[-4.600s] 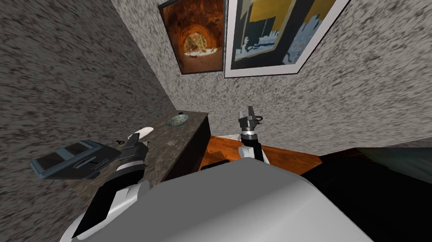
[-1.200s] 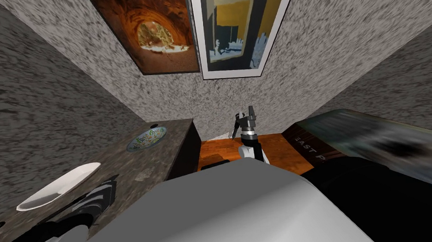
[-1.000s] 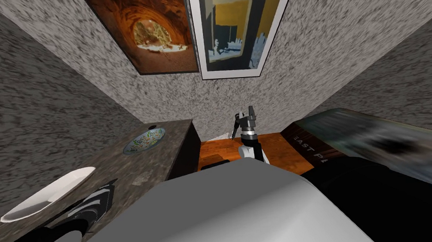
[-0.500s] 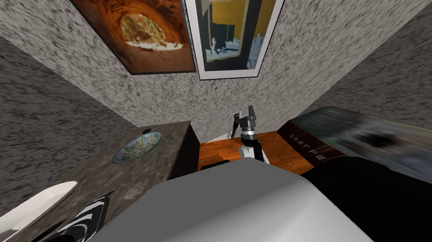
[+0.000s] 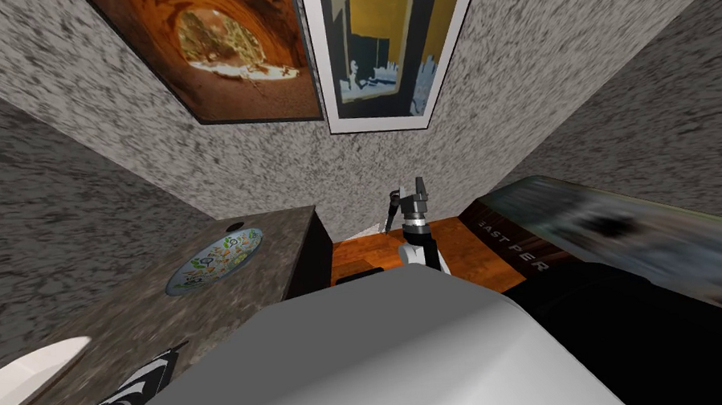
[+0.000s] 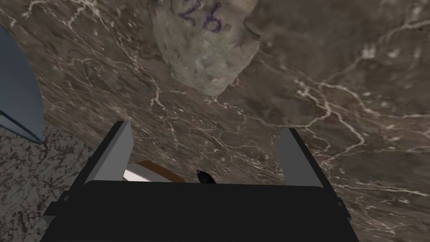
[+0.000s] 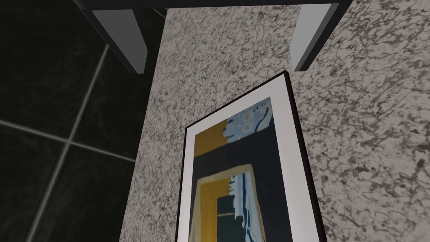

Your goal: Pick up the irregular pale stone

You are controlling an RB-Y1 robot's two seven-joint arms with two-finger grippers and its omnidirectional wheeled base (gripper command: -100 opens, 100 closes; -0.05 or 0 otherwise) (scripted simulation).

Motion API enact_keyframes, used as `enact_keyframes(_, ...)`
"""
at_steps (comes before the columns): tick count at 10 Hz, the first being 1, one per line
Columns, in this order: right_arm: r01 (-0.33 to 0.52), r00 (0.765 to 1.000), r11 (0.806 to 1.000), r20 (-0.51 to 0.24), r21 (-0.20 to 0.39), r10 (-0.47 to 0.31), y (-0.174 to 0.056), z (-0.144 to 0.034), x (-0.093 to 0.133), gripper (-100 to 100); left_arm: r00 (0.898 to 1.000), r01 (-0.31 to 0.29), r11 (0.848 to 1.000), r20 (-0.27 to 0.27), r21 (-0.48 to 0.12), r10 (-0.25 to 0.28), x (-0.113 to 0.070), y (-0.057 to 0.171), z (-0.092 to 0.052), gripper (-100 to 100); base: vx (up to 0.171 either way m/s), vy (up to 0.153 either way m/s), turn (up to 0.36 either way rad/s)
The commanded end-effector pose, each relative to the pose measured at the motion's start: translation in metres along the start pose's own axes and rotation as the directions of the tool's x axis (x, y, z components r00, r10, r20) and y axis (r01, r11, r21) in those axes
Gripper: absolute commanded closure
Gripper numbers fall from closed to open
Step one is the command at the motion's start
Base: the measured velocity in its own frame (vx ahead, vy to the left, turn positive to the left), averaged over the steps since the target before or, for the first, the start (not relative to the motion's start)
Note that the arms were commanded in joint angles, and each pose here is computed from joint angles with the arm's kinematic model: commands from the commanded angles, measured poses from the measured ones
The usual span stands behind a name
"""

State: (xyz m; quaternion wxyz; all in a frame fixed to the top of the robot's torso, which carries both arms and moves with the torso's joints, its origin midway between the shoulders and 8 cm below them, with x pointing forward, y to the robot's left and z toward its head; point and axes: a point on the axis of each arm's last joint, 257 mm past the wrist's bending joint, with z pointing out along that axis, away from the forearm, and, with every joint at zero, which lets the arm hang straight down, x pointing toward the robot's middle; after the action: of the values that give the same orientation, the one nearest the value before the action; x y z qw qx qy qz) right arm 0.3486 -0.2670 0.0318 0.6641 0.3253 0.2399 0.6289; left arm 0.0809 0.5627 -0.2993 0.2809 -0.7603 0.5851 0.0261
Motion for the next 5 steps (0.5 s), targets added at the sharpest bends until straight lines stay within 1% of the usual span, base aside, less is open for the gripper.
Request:
enact_keyframes(1, 0.000, 1.000, 1.000, 0.000, 0.000, 0.000, 0.000, 0.000, 0.000, 0, 1.000, 0.001, 0.998, -0.018, -0.064, -0.002, -0.002, 0.022, -0.004, -100, 0.079, 0.039, -0.150)
enact_keyframes(2, 0.000, 1.000, 1.000, 0.000, 0.000, 0.000, 0.000, 0.000, 0.000, 0, 1.000, 0.001, 0.997, -0.022, -0.074, -0.003, -0.001, 0.024, -0.004, -100, 0.059, 0.040, -0.048)
enact_keyframes(3, 0.000, 1.000, 1.000, 0.000, 0.000, 0.000, 0.000, 0.000, 0.000, 0, 0.999, 0.001, 0.993, -0.034, -0.115, -0.005, -0.001, 0.037, -0.006, -100, 0.049, 0.035, -0.070)
enact_keyframes(5, 0.000, 1.000, 1.000, 0.000, 0.000, 0.000, 0.000, 0.000, 0.000, 0, 0.998, -0.002, 0.983, -0.059, -0.181, -0.009, 0.000, 0.058, -0.009, -100, 0.073, 0.050, -0.124)
